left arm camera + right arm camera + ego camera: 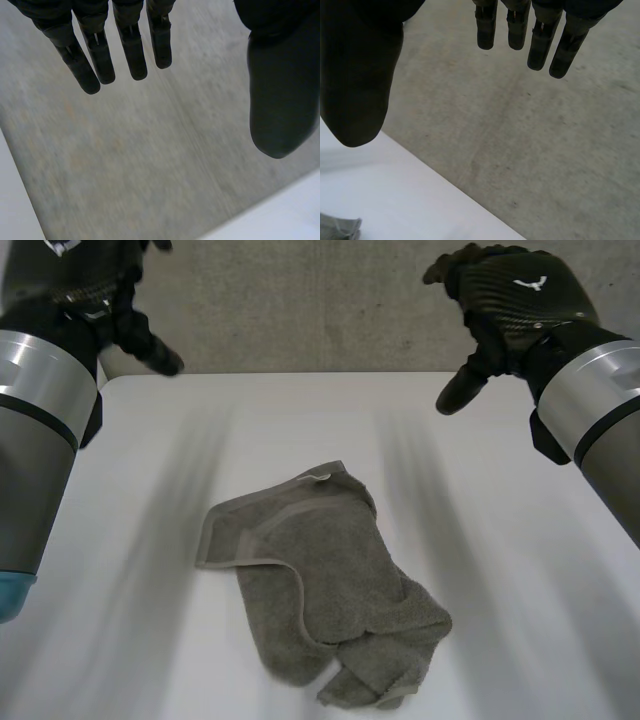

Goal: Fold the towel.

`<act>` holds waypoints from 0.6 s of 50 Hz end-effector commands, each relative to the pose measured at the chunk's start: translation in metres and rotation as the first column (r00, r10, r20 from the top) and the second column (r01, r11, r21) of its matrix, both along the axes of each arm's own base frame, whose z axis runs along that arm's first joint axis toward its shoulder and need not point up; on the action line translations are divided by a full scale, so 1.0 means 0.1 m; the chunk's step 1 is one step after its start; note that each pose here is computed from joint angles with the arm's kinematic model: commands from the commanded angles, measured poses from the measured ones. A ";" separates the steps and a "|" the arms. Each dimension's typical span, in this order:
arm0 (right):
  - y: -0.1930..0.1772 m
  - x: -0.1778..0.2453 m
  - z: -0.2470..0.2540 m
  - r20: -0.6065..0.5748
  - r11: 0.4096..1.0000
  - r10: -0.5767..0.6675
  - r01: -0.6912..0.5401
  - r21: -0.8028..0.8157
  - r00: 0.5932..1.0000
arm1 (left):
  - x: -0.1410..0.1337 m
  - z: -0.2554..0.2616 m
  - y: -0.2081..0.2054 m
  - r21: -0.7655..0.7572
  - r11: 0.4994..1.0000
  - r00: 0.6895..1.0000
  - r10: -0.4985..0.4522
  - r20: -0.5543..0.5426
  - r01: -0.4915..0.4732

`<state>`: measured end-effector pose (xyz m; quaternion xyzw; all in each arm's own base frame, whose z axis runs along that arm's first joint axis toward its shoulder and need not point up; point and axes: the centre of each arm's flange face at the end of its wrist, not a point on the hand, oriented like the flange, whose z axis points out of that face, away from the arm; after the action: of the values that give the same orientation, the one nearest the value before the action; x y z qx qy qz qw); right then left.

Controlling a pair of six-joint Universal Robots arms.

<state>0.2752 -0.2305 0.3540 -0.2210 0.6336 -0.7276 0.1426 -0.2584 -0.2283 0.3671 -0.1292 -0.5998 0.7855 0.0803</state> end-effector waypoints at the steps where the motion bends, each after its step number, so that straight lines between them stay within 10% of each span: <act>1: -0.14 -0.13 -0.04 0.038 0.994 -0.103 0.101 0.045 0.994 | -0.03 -0.13 -0.01 0.149 0.989 0.997 -0.007 0.083 -0.006; 30: -0.25 -0.17 -0.16 -0.004 0.983 -0.162 0.162 0.088 0.987 | -0.03 -0.15 0.04 0.173 0.985 0.996 -0.008 0.091 -0.008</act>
<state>0.2553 -0.2577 0.3376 -0.1477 0.6839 -0.7091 0.0874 -0.2609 -0.2239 0.3530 -0.1567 -0.6735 0.7197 0.0614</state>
